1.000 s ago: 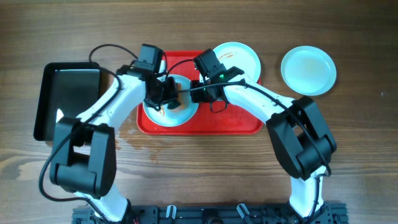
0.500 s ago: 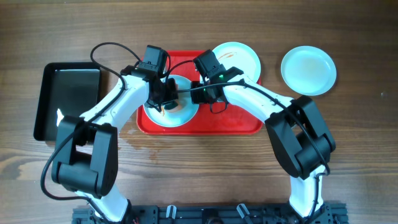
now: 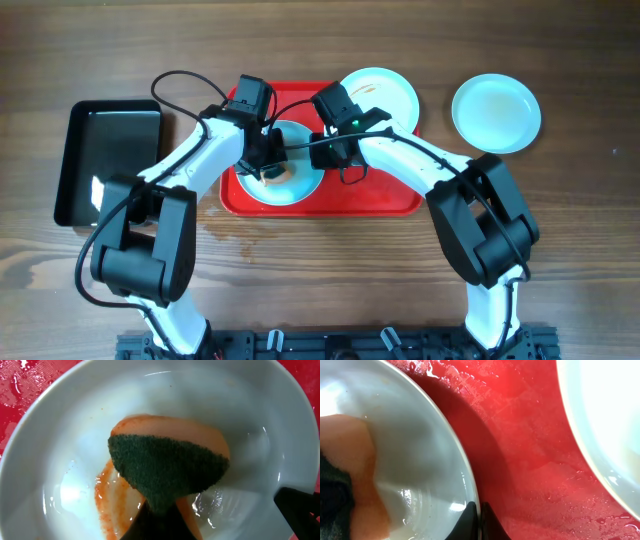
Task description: Clean dirty plates on tray and stack at the side
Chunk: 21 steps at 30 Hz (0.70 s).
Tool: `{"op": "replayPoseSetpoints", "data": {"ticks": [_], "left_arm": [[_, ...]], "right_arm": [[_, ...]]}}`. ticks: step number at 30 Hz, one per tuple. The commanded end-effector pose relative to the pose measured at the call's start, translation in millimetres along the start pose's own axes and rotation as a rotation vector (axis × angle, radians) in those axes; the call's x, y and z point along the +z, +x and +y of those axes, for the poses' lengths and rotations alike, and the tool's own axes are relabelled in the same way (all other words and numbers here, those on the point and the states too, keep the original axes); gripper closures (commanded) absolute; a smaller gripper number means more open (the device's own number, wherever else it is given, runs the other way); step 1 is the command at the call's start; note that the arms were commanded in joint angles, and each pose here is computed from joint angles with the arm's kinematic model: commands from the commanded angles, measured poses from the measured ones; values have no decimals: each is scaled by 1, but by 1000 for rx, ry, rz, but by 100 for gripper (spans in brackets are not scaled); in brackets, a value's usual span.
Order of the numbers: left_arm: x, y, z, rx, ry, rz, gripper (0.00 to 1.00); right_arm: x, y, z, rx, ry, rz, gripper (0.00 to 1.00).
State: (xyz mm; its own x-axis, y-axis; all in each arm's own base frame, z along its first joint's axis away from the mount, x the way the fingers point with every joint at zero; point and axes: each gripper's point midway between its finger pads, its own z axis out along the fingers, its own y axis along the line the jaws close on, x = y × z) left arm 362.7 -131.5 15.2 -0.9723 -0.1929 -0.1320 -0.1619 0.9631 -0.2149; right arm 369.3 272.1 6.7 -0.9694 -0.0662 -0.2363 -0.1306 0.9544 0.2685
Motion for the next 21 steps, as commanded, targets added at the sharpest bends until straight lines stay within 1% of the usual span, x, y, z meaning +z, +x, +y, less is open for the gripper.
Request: {"op": "replayPoseSetpoints", "data": {"ticks": [1, 2, 6, 11, 13, 16, 21], "left_arm": [[13, 6, -4, -2, 15, 38, 96], [13, 5, 0, 0, -10, 25, 96], [9, -2, 37, 5, -227, -36, 96], [-5, -2, 84, -17, -434, -43, 96], [-9, -3, 95, -28, -471, -45, 96], [-11, -5, 100, -51, -476, -48, 96], [-22, -16, 91, -50, -452, -93, 96]], "right_arm": [[9, 6, -15, 0, 57, 14, 96], [9, 6, -15, 0, 58, 15, 96], [9, 8, -16, -1, 62, 22, 96], [9, 7, -16, -2, 61, 20, 96], [9, 7, -16, -2, 61, 20, 96], [9, 7, -16, -1, 61, 20, 96], [9, 8, -16, 0, 61, 20, 96]]}}
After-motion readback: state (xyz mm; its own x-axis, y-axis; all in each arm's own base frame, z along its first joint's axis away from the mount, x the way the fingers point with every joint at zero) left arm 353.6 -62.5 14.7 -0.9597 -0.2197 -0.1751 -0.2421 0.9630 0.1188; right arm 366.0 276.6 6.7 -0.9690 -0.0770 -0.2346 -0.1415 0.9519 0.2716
